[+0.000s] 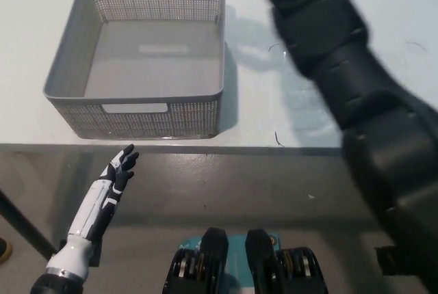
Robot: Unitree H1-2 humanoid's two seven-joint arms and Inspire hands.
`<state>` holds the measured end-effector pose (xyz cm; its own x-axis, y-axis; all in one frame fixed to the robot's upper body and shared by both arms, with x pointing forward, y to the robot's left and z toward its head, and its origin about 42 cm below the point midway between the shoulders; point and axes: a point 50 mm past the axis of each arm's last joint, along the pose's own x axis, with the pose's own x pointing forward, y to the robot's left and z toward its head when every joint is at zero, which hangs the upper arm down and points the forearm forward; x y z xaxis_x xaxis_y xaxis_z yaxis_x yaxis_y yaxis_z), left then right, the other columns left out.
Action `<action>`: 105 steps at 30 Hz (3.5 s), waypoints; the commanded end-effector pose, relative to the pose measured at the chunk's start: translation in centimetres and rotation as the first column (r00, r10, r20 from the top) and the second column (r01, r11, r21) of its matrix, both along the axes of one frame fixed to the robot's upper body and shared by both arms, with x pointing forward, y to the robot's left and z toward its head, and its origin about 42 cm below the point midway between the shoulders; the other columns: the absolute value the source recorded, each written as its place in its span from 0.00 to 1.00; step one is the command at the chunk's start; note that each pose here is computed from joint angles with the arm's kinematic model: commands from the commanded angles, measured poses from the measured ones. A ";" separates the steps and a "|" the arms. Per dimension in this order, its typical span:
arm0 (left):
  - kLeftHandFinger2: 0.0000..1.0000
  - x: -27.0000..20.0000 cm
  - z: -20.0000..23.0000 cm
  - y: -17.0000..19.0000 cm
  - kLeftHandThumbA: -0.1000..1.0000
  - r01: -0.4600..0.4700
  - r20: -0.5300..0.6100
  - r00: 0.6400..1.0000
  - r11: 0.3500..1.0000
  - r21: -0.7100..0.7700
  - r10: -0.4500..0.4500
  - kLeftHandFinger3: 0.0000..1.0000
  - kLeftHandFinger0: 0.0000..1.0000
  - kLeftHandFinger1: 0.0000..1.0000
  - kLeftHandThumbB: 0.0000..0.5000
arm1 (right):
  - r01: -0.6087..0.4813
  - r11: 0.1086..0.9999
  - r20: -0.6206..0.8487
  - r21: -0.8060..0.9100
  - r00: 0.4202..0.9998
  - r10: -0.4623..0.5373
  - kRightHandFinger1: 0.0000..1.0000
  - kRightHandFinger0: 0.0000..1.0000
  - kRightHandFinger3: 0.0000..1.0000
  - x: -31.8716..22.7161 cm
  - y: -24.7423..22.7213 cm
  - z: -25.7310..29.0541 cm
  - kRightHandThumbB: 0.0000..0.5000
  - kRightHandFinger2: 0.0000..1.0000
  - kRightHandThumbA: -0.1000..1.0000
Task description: Use the right hand to pick up a webcam and put it into a container on the left side
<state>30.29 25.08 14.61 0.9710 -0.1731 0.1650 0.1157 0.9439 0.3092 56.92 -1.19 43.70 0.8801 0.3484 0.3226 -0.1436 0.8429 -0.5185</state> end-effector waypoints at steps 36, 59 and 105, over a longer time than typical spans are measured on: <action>1.00 2.0 3.9 -2.1 0.89 0.116 0.080 0.989 0.988 0.106 -0.124 1.00 1.00 1.00 0.13 | -0.026 0.948 -0.146 -0.317 0.989 -0.022 0.32 0.00 0.64 -1.9 4.0 -11.2 0.45 0.70 0.00; 1.00 3.1 5.3 -2.4 0.88 0.150 0.108 0.981 0.981 0.127 -0.164 1.00 1.00 1.00 0.16 | -0.115 0.816 -0.232 -0.566 0.972 -0.023 1.00 1.00 1.00 -1.1 3.0 -10.0 0.82 1.00 0.92; 1.00 2.3 4.2 -0.9 1.00 0.158 0.087 0.983 0.986 0.044 -0.161 1.00 1.00 1.00 0.19 | -0.331 0.802 0.405 0.497 0.906 0.123 1.00 1.00 1.00 -23.5 -20.6 -8.5 0.81 1.00 1.00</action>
<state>32.97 22.92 17.10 0.9337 -0.3278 0.1442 0.2470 0.8810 0.4035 47.56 -14.45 31.26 0.8460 0.3091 0.4344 -0.2220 0.9451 -0.2399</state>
